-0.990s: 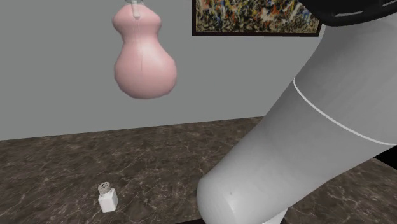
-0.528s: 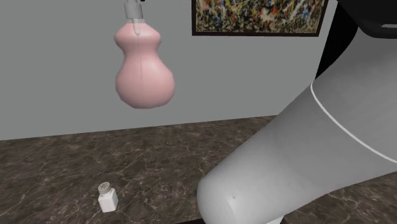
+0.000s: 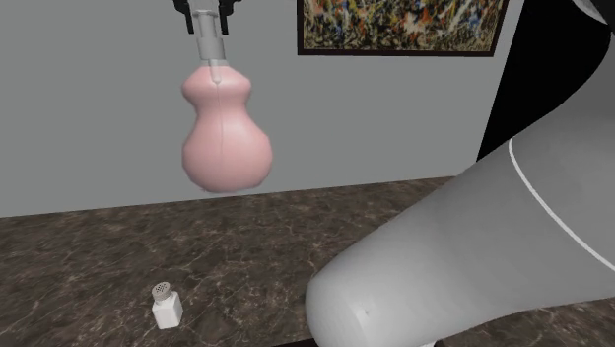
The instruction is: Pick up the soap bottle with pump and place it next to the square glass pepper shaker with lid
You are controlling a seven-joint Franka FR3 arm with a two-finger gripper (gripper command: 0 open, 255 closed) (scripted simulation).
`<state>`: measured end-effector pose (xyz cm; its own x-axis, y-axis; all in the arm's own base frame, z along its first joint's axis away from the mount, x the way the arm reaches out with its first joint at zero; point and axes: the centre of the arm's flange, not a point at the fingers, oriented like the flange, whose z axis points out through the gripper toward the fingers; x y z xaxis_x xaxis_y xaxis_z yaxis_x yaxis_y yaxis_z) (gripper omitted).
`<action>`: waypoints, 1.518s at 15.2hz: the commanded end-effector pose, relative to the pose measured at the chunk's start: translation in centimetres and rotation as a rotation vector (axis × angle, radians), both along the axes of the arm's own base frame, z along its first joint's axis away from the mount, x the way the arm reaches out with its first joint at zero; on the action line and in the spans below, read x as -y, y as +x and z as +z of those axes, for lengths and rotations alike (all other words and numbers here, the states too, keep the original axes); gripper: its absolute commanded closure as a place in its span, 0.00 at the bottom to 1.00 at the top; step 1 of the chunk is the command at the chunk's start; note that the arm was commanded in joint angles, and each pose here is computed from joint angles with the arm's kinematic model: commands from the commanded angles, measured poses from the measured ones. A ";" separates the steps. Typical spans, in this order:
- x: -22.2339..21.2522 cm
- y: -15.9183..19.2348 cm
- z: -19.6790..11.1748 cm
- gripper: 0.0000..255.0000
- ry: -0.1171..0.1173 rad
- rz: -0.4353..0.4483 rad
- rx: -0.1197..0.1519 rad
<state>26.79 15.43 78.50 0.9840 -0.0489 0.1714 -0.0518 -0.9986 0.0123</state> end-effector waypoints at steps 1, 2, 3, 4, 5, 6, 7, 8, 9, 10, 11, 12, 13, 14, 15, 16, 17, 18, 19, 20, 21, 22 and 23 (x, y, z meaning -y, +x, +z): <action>0.1 0.0 -1.0 1.00 0.001 0.000 0.002; 0.1 0.0 -1.6 1.00 0.001 0.000 0.002; 0.1 0.0 -2.1 1.00 0.001 0.000 0.002; 0.1 0.0 -2.6 1.00 0.001 0.000 0.002; 0.1 0.0 -3.2 1.00 0.001 0.000 0.002; 0.1 0.0 -3.7 1.00 0.001 0.000 0.002; 0.1 0.0 -4.2 1.00 0.001 0.000 0.002; 0.1 0.0 -4.7 1.00 0.001 0.000 0.002; 0.1 0.0 -5.3 1.00 0.001 0.000 0.002; 0.1 0.0 -5.8 1.00 0.001 0.000 0.002; 0.1 0.0 -6.3 1.00 0.001 0.000 0.002; 0.1 0.0 -6.9 1.00 0.001 0.000 0.002; 0.1 0.0 -7.4 1.00 0.001 0.000 0.002; 0.1 0.0 -7.9 1.00 0.001 0.000 0.002; 0.1 0.0 -8.4 1.00 0.001 0.000 0.002; 0.1 0.0 -9.0 1.00 0.001 0.000 0.002; 0.1 0.0 -9.5 1.00 0.001 0.000 0.002; 0.1 0.0 -10.0 1.00 0.001 0.000 0.002; 0.1 0.0 -10.6 1.00 0.001 0.000 0.002; 0.1 0.0 -11.1 1.00 0.001 0.000 0.002; 0.1 0.0 -11.6 1.00 0.001 0.000 0.002; 0.1 0.0 -12.1 1.00 0.001 0.000 0.002; 0.1 0.0 -12.7 1.00 0.001 0.000 0.002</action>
